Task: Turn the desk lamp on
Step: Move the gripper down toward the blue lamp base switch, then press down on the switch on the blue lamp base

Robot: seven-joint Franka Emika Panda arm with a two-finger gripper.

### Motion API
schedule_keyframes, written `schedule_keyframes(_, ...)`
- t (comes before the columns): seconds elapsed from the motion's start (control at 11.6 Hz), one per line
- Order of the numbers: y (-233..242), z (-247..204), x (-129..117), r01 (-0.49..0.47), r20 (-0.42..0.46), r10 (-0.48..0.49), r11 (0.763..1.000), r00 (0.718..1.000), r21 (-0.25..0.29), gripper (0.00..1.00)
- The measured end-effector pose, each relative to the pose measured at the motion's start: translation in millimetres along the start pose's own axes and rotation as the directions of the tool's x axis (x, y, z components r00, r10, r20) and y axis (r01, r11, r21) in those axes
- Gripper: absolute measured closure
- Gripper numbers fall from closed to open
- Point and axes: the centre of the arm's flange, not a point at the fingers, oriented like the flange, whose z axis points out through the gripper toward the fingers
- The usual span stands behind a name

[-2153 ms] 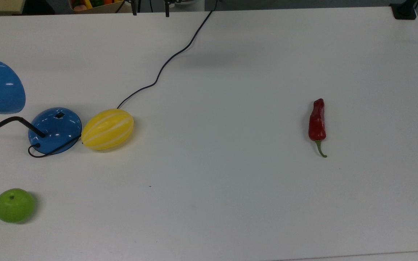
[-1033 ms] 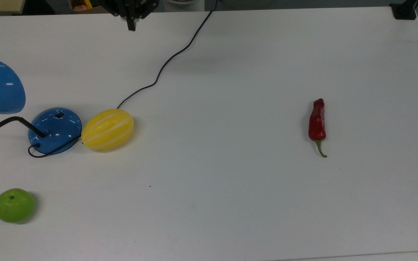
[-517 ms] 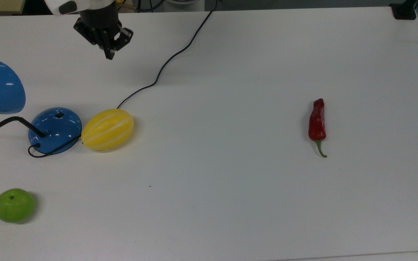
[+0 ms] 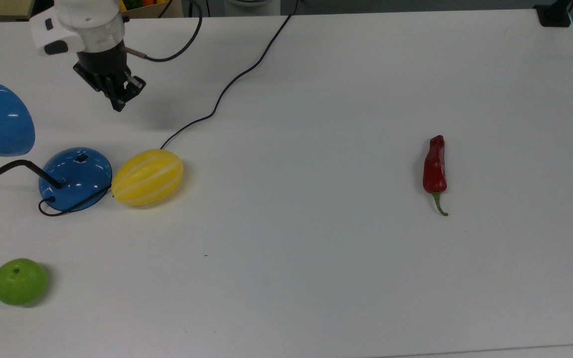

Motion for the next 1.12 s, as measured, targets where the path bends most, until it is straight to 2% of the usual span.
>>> schedule_keyframes(0.6, 30, 48, 18, -0.05, -0.068, 0.05, 0.999, 0.996, -0.005, 0.99)
schedule_keyframes(1.12, 44, 59, 31, -0.073, -0.125, 0.072, 0.997, 0.99, -0.003, 0.99)
